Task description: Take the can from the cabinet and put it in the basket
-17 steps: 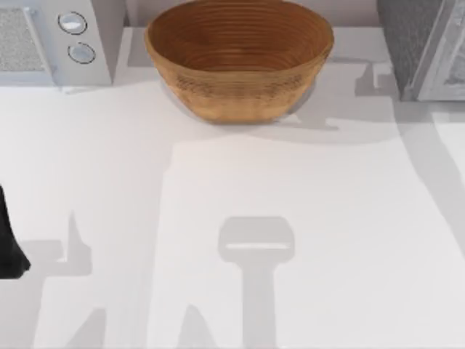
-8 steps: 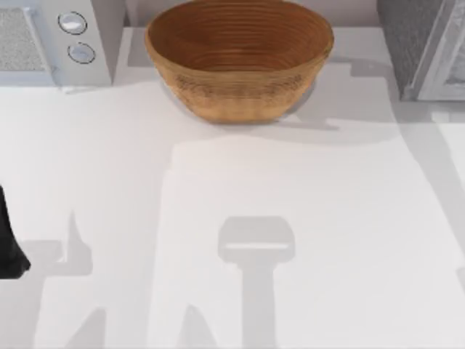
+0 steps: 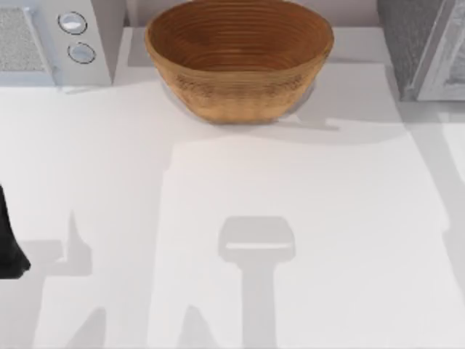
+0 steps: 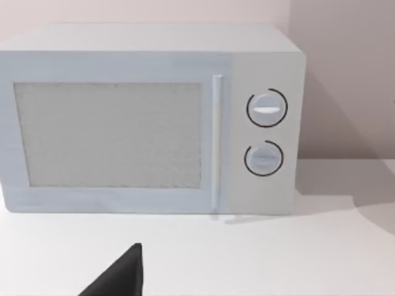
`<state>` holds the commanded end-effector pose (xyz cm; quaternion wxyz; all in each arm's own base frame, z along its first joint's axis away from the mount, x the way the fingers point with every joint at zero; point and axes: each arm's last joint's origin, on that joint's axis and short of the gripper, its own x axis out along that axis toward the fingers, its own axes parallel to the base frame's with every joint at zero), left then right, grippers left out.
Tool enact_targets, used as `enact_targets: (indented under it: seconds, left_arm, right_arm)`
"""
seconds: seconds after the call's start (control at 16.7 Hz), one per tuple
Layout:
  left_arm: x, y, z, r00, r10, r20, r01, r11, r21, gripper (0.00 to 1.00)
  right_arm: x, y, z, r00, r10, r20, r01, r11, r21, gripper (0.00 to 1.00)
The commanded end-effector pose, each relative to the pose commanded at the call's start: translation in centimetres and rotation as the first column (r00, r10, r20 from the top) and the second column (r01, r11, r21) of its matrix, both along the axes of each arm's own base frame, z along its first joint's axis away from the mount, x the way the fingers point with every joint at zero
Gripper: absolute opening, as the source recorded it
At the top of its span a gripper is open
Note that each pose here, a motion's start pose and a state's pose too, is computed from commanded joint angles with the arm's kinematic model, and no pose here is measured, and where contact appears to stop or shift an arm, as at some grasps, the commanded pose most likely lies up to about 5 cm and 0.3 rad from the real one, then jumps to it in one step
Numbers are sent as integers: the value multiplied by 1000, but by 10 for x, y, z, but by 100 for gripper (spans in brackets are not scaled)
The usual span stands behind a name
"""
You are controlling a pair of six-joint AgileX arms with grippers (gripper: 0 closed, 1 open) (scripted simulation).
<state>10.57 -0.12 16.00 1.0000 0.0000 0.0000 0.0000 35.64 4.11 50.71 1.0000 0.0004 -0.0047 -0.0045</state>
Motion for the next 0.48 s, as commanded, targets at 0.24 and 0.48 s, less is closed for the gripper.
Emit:
enact_targets:
  seconds: [0.24, 0.48]
  left_arm:
    - [0, 0, 0, 1000, 0, 0, 0, 1000, 0, 100]
    - [0, 0, 0, 1000, 0, 0, 0, 1000, 0, 100]
  right_arm:
    - [2, 2, 0, 1000, 2, -3, -2, 1000, 0, 100]
    - [22, 1, 3, 1000, 0, 0, 0, 1000, 0, 100]
